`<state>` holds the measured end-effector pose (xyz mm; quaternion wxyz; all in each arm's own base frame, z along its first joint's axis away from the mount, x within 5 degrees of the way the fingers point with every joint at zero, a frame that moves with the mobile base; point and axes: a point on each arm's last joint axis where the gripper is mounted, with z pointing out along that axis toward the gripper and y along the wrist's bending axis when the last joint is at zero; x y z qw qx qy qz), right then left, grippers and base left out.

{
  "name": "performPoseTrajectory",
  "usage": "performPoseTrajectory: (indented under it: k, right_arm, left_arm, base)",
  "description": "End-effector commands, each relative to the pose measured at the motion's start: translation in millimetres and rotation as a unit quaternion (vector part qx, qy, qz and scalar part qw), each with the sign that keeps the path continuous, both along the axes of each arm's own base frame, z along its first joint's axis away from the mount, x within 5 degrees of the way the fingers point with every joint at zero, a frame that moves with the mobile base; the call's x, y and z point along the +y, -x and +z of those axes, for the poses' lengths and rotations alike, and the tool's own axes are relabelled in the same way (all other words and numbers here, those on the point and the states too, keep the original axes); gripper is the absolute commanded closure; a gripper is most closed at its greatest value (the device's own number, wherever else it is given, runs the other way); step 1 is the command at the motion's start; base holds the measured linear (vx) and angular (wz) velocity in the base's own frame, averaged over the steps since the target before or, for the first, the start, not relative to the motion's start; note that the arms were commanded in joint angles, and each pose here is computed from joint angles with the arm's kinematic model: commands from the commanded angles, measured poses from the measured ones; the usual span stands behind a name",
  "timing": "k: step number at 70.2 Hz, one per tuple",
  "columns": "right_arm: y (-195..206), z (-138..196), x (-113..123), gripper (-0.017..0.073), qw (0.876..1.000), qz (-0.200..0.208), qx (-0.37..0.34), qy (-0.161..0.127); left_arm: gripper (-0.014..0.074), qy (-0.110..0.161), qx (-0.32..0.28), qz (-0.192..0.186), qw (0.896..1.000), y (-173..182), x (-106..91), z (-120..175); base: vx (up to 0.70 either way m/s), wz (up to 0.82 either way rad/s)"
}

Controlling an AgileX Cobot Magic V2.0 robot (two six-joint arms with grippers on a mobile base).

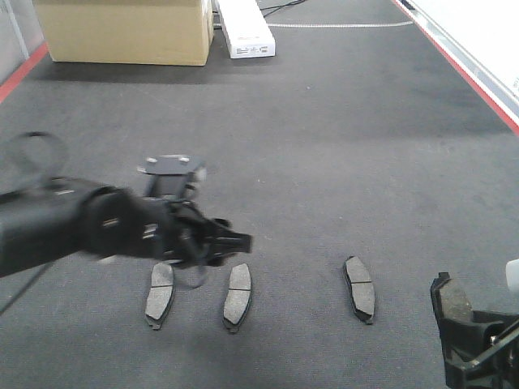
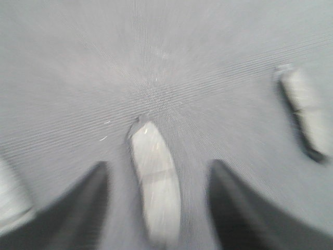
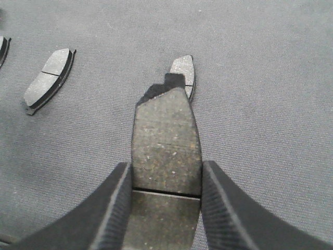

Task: Move and align brake pads A on conveyor
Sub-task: 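Raise the open left gripper away from the belt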

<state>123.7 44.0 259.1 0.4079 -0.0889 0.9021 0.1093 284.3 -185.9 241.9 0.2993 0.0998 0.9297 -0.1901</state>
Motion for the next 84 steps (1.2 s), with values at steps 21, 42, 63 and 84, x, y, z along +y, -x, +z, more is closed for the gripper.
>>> performPoseTrajectory:
  k: [21, 42, 63, 84]
  right_arm:
    - [-5.5, 15.7, 1.0, 0.0560, 0.999, 0.000, -0.054, -0.010]
    - [-5.5, 15.8, 1.0, 0.0560, 0.999, 0.000, -0.054, -0.010]
    - [-5.5, 15.8, 1.0, 0.0560, 0.999, 0.000, -0.054, -0.010]
    - [-5.5, 15.8, 1.1, 0.0560, 0.998, 0.000, -0.054, -0.012]
  left_arm:
    - [0.0601, 0.038, -0.156, -0.028, 0.987, 91.2, 58.5, 49.4]
    - [0.0601, 0.072, -0.257, -0.024, 0.963, 154.5, 100.9, 42.6]
    - [0.0601, 0.094, -0.311, -0.021, 0.946, 183.6, 120.0, 34.8]
    - [0.0601, 0.093, -0.309, -0.022, 0.946, 183.6, 119.9, 34.3]
  base:
    - [0.00, 0.00]
    - [0.00, 0.00]
    - [0.00, 0.00]
    - [0.00, 0.00]
